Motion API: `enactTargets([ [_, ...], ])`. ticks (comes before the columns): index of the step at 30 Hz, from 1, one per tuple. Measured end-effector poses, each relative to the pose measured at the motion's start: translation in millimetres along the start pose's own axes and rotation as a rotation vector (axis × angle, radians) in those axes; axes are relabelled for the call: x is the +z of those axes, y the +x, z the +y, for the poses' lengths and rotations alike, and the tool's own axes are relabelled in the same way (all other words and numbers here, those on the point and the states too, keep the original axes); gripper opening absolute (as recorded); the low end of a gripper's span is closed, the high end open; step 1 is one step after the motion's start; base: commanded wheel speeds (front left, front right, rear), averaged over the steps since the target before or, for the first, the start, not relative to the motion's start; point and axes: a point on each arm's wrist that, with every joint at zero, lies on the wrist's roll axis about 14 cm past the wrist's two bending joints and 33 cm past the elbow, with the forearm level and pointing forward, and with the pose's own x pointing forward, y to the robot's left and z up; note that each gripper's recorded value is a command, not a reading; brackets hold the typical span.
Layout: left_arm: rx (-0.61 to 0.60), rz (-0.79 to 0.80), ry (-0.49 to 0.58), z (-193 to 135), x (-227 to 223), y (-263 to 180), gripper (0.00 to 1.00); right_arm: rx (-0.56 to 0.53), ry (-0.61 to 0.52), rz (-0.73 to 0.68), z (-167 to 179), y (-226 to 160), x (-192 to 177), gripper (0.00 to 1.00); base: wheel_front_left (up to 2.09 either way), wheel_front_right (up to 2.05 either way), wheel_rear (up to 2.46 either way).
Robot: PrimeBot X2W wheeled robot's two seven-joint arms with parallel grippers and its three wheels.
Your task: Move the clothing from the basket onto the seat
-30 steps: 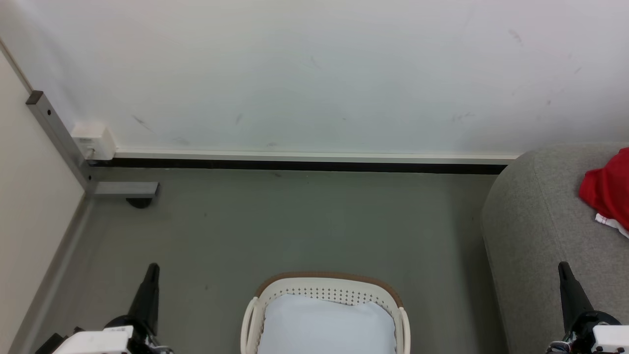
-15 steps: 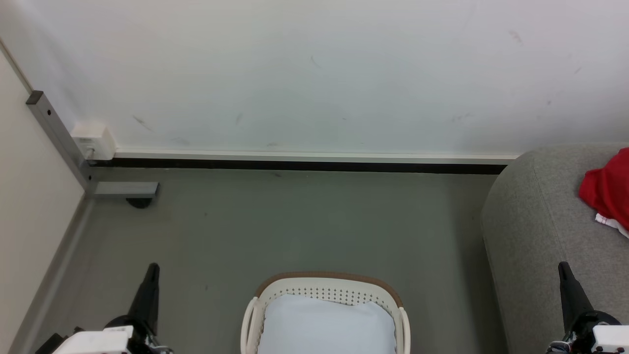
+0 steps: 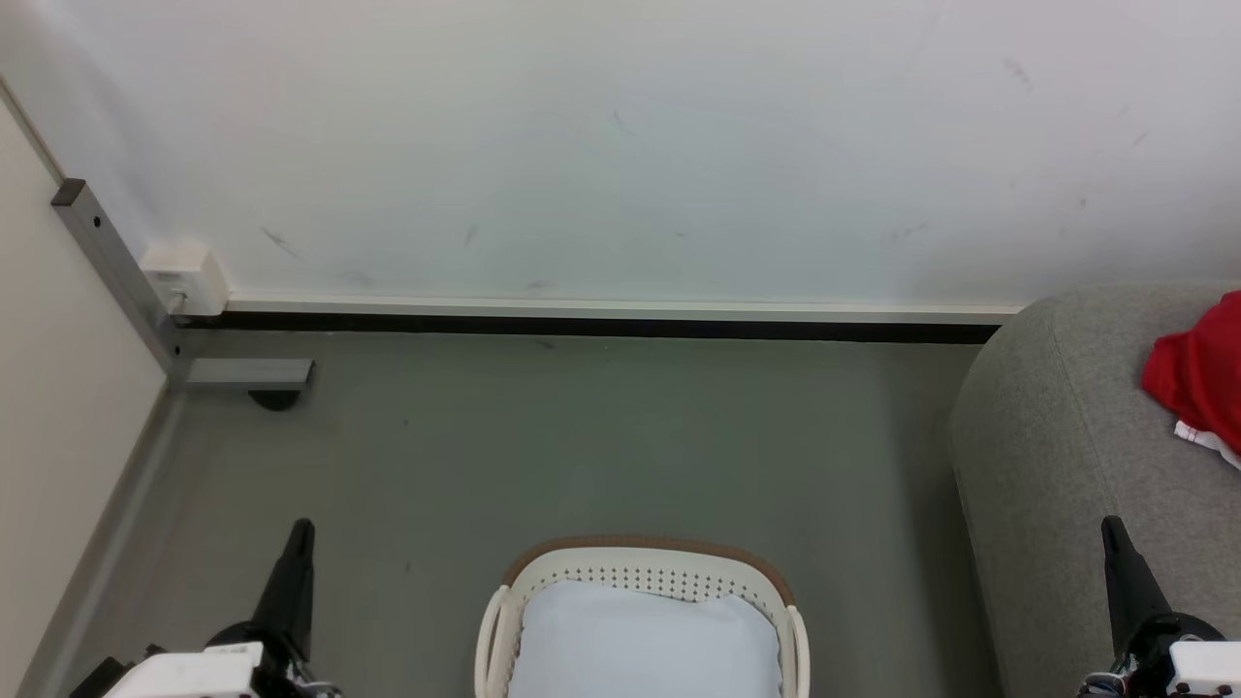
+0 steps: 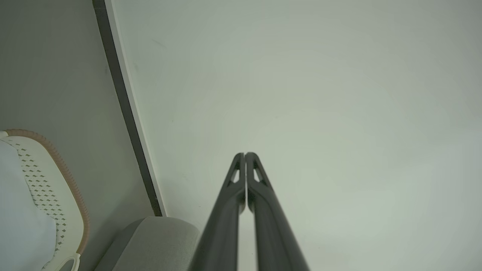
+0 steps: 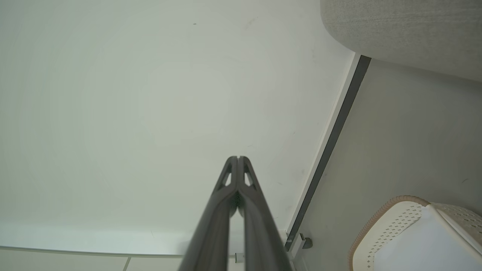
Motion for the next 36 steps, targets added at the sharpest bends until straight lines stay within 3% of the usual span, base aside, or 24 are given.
enactTargets([
  [36,0.0,0.0,0.0,-0.1,-0.1,0.0,0.0,0.0,0.0,0.0,0.0,0.0,0.0,0.0,0.0,0.0,0.0],
])
